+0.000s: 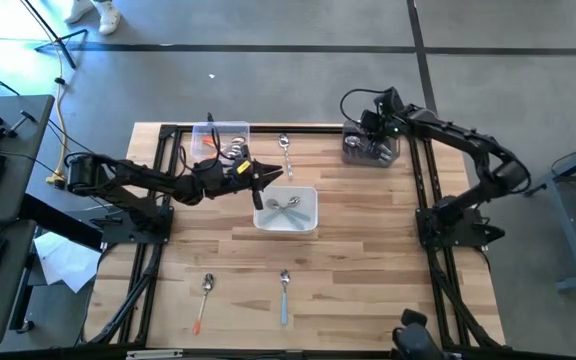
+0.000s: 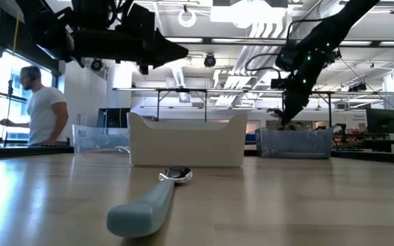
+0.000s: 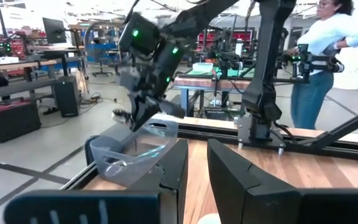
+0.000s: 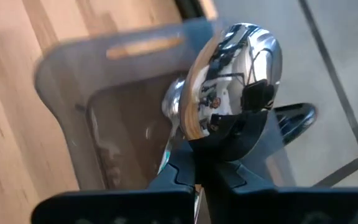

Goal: Sort silverware by color (type)
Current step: Put the blue patterned spoon into the black bin

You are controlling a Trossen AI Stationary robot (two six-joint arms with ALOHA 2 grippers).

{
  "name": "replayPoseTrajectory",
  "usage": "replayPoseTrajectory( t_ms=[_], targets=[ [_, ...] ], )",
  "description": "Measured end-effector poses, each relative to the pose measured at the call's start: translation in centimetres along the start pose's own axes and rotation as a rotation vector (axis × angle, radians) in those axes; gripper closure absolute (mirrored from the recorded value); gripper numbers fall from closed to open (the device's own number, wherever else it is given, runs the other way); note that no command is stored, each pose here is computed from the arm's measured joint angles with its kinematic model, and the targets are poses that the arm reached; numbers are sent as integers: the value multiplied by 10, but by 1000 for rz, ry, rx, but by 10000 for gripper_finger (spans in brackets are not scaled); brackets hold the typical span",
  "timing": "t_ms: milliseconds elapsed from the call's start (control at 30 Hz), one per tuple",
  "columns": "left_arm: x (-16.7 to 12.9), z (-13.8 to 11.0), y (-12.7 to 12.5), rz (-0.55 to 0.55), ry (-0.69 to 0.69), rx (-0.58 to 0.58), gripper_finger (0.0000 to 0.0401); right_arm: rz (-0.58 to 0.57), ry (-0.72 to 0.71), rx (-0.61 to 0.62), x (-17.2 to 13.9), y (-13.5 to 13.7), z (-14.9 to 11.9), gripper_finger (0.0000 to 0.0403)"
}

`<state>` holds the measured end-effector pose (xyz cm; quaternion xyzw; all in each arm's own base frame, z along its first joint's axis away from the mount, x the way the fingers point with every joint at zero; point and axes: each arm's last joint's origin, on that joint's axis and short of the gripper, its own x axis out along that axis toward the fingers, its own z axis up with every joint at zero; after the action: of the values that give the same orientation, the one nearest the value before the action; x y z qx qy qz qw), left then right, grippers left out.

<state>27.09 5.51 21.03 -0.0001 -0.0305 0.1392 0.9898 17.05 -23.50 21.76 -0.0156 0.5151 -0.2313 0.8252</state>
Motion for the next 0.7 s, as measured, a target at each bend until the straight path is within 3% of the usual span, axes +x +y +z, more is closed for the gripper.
replayPoseTrajectory(
  t_ms=[467, 700],
  targets=[
    [0, 0, 0, 2, -2, -8, 350, 68, 75, 6, 35, -2, -9, 400],
    [0, -1, 0, -24, 5, 38, 350, -19, 131, 49, 38, -2, -8, 330]
  ],
)
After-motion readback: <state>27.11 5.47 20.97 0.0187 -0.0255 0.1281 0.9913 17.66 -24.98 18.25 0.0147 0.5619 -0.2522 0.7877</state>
